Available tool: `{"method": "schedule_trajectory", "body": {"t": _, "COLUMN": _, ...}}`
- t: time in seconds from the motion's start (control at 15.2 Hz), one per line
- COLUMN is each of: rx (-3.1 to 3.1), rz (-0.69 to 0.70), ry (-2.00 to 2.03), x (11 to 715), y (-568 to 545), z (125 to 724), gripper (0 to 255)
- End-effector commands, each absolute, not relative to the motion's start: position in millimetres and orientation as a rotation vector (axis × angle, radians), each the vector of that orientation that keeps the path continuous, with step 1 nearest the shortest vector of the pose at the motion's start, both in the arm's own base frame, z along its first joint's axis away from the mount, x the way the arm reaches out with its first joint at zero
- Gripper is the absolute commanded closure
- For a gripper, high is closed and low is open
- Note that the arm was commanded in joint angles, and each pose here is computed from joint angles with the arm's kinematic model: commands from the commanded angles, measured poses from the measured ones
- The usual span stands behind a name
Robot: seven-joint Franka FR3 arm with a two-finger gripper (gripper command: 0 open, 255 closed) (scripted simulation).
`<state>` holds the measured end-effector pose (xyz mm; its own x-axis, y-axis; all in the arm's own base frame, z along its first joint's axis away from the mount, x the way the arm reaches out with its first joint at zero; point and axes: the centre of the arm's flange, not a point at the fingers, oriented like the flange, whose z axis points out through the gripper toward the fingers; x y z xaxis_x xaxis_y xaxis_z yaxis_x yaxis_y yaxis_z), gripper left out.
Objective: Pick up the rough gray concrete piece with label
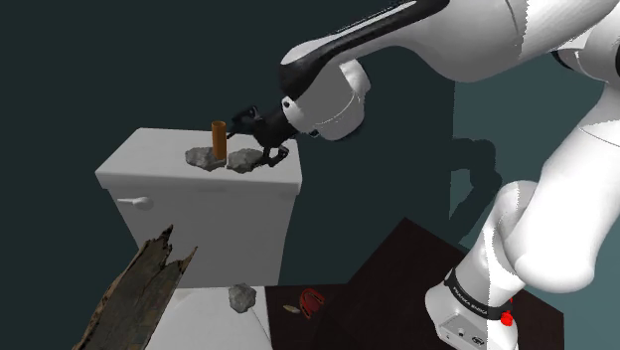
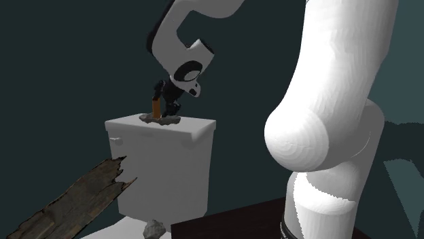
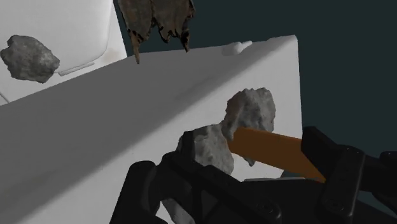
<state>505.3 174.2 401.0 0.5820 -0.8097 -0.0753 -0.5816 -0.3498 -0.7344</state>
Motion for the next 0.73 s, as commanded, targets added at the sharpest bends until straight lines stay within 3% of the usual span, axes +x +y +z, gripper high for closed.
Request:
{"method": "schedule_trajectory", "body": {"t": 0.0, "rx": -1.961, "rz": -0.461, "ry": 1.232, "x": 491, "y": 176, "z": 381, "gripper": 0}}
{"method": "schedule_trajectory", "body": {"t": 0.53, "rx": -1.961, "rz": -0.461, "ry": 1.232, "x": 491, "y": 176, "z": 347, "gripper": 0}}
{"method": "schedule_trajectory", "body": {"t": 0.59, "rx": -1.961, "rz": -0.461, "ry": 1.233, "x": 492, "y": 176, "z": 347, "gripper": 255}}
{"method": "schedule_trajectory", "body": {"t": 0.66, "rx": -1.961, "rz": -0.461, "ry": 1.233, "x": 492, "y": 176, "z": 347, "gripper": 255}}
